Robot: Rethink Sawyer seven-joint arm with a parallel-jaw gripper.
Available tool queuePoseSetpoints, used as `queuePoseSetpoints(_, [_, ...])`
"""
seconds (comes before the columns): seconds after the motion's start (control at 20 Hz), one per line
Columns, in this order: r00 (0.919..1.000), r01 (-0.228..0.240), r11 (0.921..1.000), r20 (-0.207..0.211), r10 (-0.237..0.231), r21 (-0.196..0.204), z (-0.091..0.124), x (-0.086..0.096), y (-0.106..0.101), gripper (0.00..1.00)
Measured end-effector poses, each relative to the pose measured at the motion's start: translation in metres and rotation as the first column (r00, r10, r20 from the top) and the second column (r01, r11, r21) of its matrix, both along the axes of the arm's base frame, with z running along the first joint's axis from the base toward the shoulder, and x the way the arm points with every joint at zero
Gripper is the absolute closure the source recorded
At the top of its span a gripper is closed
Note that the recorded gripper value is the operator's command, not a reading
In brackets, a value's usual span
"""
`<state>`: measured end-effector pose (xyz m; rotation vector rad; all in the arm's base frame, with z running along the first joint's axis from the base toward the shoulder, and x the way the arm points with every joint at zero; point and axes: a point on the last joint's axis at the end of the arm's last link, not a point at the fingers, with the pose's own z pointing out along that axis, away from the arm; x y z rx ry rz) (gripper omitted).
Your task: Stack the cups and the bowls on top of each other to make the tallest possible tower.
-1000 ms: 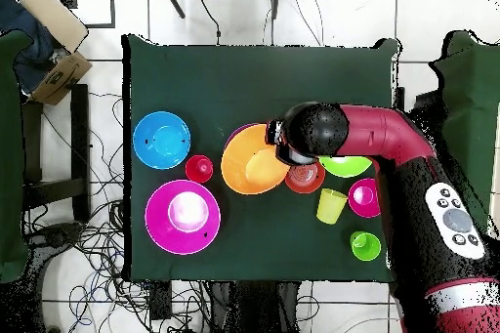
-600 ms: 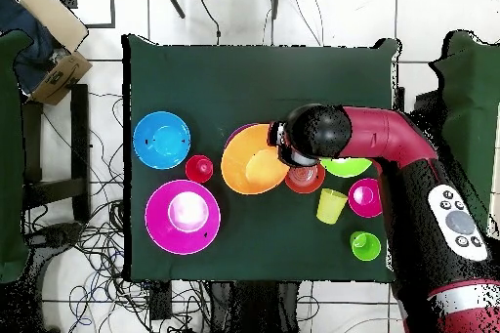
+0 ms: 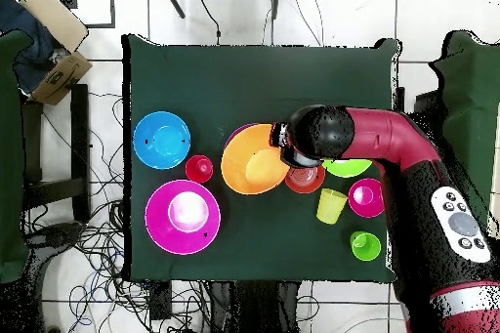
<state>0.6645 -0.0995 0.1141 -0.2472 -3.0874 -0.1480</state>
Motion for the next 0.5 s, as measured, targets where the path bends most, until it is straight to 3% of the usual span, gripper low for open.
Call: queuePoseSetpoints(0.5, [1.0,0.006,1.0,0.001,-0.006,-0.001,0.0009,-0.0005,-0.0043,1.0])
